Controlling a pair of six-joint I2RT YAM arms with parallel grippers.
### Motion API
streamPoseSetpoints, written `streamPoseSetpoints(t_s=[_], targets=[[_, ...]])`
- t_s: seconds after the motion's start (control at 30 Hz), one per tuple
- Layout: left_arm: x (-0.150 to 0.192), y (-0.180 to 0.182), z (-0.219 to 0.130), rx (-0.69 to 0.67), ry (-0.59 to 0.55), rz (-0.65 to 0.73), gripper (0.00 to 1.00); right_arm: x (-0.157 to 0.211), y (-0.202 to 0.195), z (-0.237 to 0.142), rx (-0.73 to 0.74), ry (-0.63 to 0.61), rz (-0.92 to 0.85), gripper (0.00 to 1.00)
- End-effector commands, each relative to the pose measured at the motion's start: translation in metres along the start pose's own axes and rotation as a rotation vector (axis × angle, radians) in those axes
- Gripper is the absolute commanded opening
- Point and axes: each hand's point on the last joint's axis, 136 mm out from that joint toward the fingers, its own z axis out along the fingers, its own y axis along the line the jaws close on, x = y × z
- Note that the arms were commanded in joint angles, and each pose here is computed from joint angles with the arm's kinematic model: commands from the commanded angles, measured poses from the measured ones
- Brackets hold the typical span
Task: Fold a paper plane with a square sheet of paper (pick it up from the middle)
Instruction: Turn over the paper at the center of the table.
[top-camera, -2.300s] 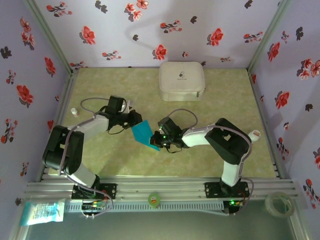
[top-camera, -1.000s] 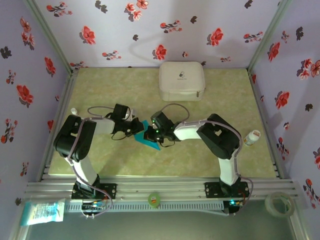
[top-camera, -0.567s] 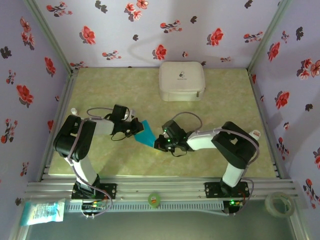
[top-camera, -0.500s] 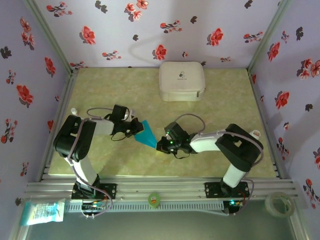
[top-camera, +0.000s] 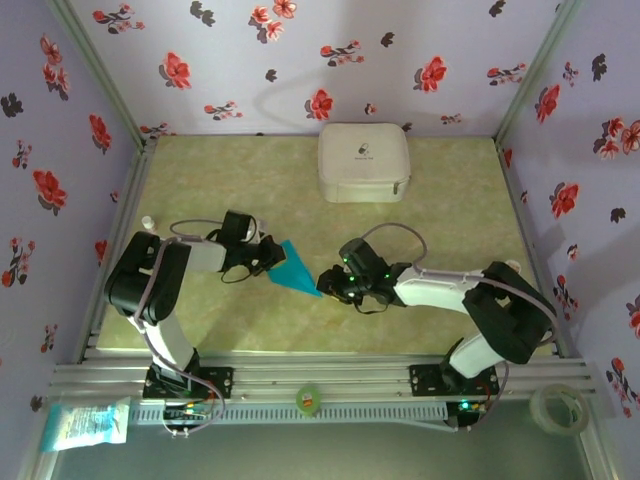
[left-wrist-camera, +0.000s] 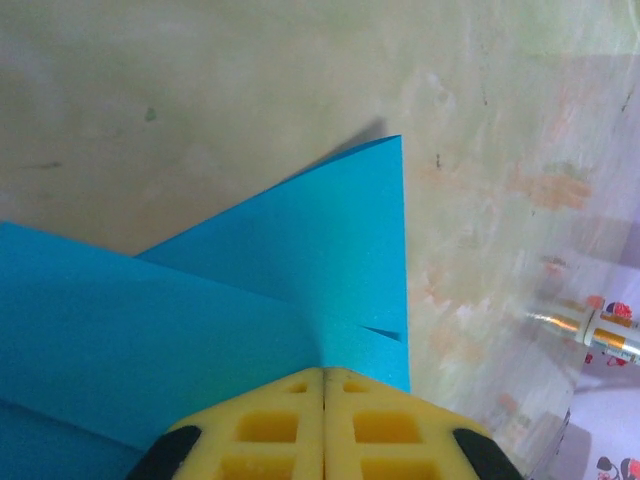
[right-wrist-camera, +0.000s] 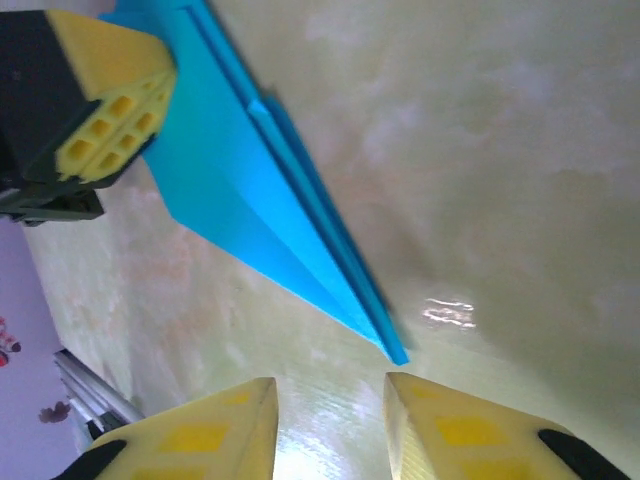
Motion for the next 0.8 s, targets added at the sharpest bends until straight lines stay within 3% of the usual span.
streamPoseSetpoints(t_s=[0.0,0.77], targets=[[0.014,0.037,-0.003,-0.127,0.017,-0.086,0.07,-0.003,-0.012,0.007,0.021,-0.012,0.07,0.34],[0.015,0.037,-0.002,-0.124,0.024,-0.089,0.07,-0.003,-0.001,0.025,-0.065,0.021,0.098,0.31]])
